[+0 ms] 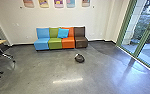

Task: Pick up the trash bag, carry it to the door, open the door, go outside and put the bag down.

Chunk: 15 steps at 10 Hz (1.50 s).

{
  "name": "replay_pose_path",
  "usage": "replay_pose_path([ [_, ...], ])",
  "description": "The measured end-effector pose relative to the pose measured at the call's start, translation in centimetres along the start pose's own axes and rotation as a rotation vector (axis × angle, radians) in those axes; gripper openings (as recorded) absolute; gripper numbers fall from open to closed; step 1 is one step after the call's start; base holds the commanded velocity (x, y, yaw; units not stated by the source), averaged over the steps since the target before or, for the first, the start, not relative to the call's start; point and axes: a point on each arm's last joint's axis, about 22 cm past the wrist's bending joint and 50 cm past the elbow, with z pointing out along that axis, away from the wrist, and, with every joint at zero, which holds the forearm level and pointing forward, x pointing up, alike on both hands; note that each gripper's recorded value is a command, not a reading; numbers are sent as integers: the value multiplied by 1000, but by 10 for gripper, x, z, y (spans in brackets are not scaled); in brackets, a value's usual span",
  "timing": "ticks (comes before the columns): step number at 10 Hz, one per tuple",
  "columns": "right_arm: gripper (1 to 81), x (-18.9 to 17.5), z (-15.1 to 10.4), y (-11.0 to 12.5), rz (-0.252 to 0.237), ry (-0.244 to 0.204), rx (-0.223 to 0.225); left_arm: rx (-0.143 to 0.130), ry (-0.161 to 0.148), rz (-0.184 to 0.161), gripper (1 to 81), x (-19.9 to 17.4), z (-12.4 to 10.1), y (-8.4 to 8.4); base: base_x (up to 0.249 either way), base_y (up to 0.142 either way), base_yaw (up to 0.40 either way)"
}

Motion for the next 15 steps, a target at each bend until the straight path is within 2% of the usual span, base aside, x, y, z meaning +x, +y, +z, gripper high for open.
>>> replay_pose_path([
  [12,811,2,0,1,0,2,-3,1,2,0,811,0,0,0,159,0,0],
  [15,811,1,3,-6,-12,2,6,0,2,0,811,0,0,0,171,0,0],
])
